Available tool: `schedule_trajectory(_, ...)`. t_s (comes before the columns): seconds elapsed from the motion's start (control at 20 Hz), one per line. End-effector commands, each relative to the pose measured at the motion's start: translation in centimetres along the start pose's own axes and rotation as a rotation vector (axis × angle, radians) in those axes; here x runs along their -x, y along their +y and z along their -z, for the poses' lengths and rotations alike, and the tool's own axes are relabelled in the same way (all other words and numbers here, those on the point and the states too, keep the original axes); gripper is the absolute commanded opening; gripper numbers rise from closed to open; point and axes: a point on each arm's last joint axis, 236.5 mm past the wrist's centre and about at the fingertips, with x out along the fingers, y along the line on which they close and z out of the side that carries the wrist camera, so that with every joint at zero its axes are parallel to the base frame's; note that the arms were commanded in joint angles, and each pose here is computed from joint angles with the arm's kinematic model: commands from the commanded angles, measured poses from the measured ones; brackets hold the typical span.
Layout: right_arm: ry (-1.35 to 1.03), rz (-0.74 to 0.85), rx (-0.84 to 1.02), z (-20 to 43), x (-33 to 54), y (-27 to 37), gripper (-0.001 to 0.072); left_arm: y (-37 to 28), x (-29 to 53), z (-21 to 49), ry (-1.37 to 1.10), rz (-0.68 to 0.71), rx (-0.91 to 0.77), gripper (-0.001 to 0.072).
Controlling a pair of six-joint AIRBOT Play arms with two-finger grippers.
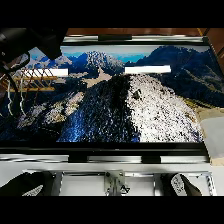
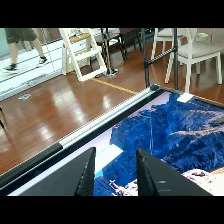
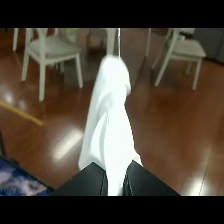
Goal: Fold the shirts.
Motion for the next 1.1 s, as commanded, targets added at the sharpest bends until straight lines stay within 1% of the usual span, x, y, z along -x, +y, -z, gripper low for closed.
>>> schedule_trajectory(0.0,-0.105,0.011,0.004,-2.5,0.0,-0.5,0.0077,-0.1,0.0,0.2,0.011,0.007,-0.001,0.0332)
schedule_trajectory(0.35,-0.494,-0.011,0.078,-11.2,2.7,0.5,0.0077,-0.1,0.0,0.3,0.011,0.007,-0.002,0.0331)
schedule_trajectory(0.45,-0.562,-0.006,0.118,-12.5,3.3,0.7,0.0078,-0.1,0.0,0.3,0.011,0.007,-0.001,0.0332)
schedule_trajectory(0.7,-0.703,-0.003,0.149,-15.2,5.2,1.1,0.0078,-0.1,0.0,0.3,0.011,0.007,0.001,0.0331)
schedule_trajectory(0.8,-0.721,0.018,0.202,-15.5,5.1,1.2,0.0078,0.0,0.1,0.2,0.011,0.003,0.000,0.0332)
schedule_trajectory(1.05,-0.656,0.095,0.319,-14.2,2.1,1.0,0.0078,0.4,0.1,0.3,0.013,-0.005,0.002,0.0332)
